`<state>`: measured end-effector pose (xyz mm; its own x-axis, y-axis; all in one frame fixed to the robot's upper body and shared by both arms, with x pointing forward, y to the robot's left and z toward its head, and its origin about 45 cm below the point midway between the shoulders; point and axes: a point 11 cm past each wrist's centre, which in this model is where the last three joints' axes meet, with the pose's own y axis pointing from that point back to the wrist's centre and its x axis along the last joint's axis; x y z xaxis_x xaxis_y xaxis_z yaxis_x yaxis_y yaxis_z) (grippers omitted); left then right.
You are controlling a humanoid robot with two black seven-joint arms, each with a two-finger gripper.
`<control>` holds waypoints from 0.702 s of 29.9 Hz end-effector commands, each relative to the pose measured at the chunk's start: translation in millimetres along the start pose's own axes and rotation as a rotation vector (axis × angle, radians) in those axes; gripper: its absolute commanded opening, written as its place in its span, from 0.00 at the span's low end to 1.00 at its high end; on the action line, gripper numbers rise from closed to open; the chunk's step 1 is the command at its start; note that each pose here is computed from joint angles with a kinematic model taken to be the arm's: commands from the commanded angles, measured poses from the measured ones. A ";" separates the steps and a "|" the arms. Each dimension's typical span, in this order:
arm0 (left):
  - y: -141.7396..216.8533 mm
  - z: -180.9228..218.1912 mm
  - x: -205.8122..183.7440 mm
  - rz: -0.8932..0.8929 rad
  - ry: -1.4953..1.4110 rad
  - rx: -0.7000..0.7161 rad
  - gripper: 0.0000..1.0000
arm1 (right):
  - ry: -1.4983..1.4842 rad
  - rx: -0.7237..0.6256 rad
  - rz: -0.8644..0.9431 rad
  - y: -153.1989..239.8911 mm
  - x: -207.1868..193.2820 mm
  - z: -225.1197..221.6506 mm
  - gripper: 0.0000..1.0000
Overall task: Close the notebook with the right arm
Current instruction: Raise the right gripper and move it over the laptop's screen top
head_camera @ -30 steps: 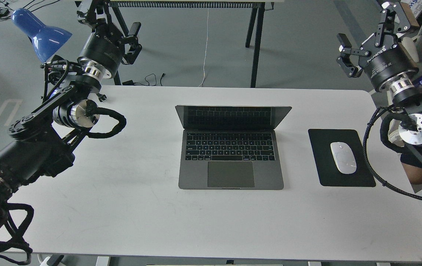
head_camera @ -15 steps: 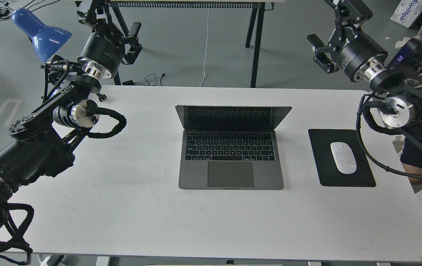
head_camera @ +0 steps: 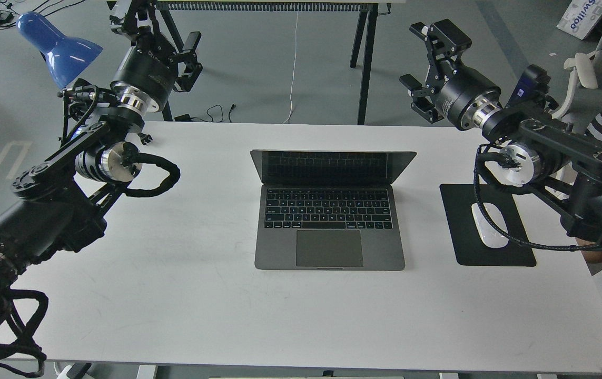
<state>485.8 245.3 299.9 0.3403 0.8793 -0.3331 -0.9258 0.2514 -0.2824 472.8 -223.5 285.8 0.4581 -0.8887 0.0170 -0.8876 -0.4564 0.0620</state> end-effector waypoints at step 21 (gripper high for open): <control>-0.3 -0.1 -0.9 -0.001 0.002 -0.001 1.00 | 0.064 -0.073 -0.043 -28.9 -34.1 28.9 1.00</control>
<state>485.8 245.3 300.1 0.3405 0.8791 -0.3336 -0.9257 0.2511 -0.2830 482.6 -186.4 257.1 0.4917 -0.8672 0.0781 -0.8673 -0.4799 0.1324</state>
